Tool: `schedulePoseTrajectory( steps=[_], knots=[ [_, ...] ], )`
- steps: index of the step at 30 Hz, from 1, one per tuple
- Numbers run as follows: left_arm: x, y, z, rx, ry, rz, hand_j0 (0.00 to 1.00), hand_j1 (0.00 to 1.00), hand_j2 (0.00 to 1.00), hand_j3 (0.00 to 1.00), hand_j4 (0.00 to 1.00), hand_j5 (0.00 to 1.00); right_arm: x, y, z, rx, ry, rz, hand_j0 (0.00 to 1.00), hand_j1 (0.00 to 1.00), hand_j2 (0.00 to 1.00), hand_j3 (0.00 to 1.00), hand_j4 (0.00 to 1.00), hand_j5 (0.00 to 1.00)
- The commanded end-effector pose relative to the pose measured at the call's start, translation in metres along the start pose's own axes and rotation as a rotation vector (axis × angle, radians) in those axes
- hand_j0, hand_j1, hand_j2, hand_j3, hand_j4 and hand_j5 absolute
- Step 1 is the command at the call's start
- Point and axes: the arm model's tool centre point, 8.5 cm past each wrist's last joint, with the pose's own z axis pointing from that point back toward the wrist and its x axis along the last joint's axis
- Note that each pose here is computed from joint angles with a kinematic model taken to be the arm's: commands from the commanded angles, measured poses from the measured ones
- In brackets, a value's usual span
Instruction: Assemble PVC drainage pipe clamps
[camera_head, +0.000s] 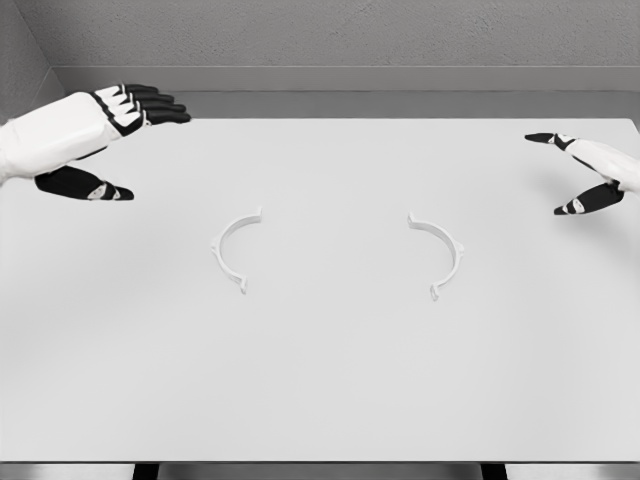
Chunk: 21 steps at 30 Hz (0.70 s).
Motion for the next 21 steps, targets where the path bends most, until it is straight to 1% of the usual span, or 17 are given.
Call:
schedulePoseTrajectory(
  steps=[1, 3, 4, 5, 6, 8, 9, 10, 11, 12, 14, 16, 17, 18, 20, 21],
  knots=[
    [0.000, -0.004, -0.001, -0.024, 0.001, -0.001, 1.00, 1.00, 1.00, 1.00, 1.00, 1.00, 0.000, -0.001, 0.000, -0.006, -0.001, -0.007, 1.00, 1.00, 1.00, 1.00, 1.00, 1.00],
    [0.001, -0.004, -0.002, -0.031, -0.001, -0.002, 1.00, 1.00, 1.00, 1.00, 1.00, 1.00, -0.001, 0.000, 0.001, -0.006, 0.003, -0.011, 1.00, 1.00, 1.00, 1.00, 1.00, 1.00],
    [0.000, -0.005, 0.000, -0.053, 0.001, -0.006, 1.00, 1.00, 1.00, 1.00, 1.00, 1.00, -0.002, 0.003, 0.002, -0.005, 0.004, -0.016, 1.00, 1.00, 1.00, 1.00, 1.00, 1.00],
    [0.000, -0.005, 0.000, -0.054, 0.001, -0.006, 1.00, 1.00, 1.00, 1.00, 1.00, 1.00, -0.001, 0.005, 0.000, -0.002, 0.000, -0.019, 1.00, 1.00, 1.00, 1.00, 1.00, 1.00],
    [0.000, -0.005, 0.000, -0.056, 0.001, -0.006, 1.00, 1.00, 1.00, 1.00, 1.00, 1.00, 0.004, 0.009, -0.007, -0.002, -0.016, -0.028, 1.00, 1.00, 1.00, 1.00, 1.00, 1.00],
    [0.000, -0.006, 0.000, -0.057, 0.002, -0.003, 1.00, 1.00, 1.00, 1.00, 1.00, 1.00, 0.005, 0.013, -0.010, 0.004, -0.020, -0.031, 1.00, 1.00, 1.00, 1.00, 1.00, 1.00],
    [0.000, -0.008, -0.001, -0.072, 0.003, -0.004, 1.00, 1.00, 1.00, 1.00, 1.00, 1.00, 0.005, 0.015, -0.009, 0.011, -0.019, -0.032, 1.00, 1.00, 1.00, 1.00, 1.00, 1.00],
    [0.000, -0.013, -0.002, -0.112, 0.001, -0.001, 1.00, 1.00, 1.00, 1.00, 1.00, 1.00, 0.011, 0.020, -0.017, 0.017, -0.036, -0.041, 1.00, 1.00, 1.00, 1.00, 1.00, 1.00],
    [0.000, -0.018, -0.003, -0.156, -0.002, 0.003, 1.00, 1.00, 1.00, 1.00, 1.00, 1.00, 0.023, 0.032, -0.031, 0.066, -0.072, -0.055, 1.00, 1.00, 1.00, 1.00, 1.00, 1.00],
    [0.001, -0.020, -0.006, -0.159, -0.008, 0.008, 1.00, 1.00, 1.00, 1.00, 1.00, 1.00, 0.027, 0.037, -0.035, 0.086, -0.084, -0.061, 1.00, 1.00, 1.00, 1.00, 1.00, 1.00],
    [0.002, -0.020, -0.007, -0.158, -0.012, 0.009, 1.00, 1.00, 1.00, 1.00, 1.00, 1.00, 0.034, 0.041, -0.042, 0.096, -0.103, -0.064, 1.00, 1.00, 1.00, 1.00, 1.00, 1.00],
    [0.002, -0.021, -0.007, -0.157, -0.013, 0.009, 1.00, 1.00, 1.00, 1.00, 1.00, 1.00, 0.049, 0.041, -0.049, 0.103, -0.147, -0.041, 1.00, 1.00, 1.00, 1.00, 1.00, 1.00],
    [0.002, -0.021, -0.007, -0.159, -0.013, 0.009, 1.00, 1.00, 1.00, 1.00, 1.00, 1.00, 0.056, 0.046, -0.050, 0.113, -0.170, -0.031, 1.00, 1.00, 1.00, 1.00, 1.00, 1.00],
    [0.002, -0.021, -0.007, -0.160, -0.013, 0.009, 1.00, 1.00, 1.00, 1.00, 1.00, 1.00, 0.059, 0.048, -0.049, 0.117, -0.181, -0.026, 1.00, 1.00, 1.00, 1.00, 1.00, 1.00],
    [0.002, -0.023, -0.006, -0.193, -0.012, 0.009, 1.00, 1.00, 1.00, 1.00, 1.00, 1.00, 0.061, 0.052, -0.047, 0.124, -0.187, -0.022, 1.00, 1.00, 1.00, 1.00, 1.00, 1.00],
    [0.002, -0.024, -0.006, -0.195, -0.012, 0.009, 1.00, 1.00, 1.00, 1.00, 1.00, 1.00, 0.065, 0.054, -0.045, 0.127, -0.201, -0.015, 1.00, 1.00, 1.00, 1.00, 1.00, 1.00]
  ],
)
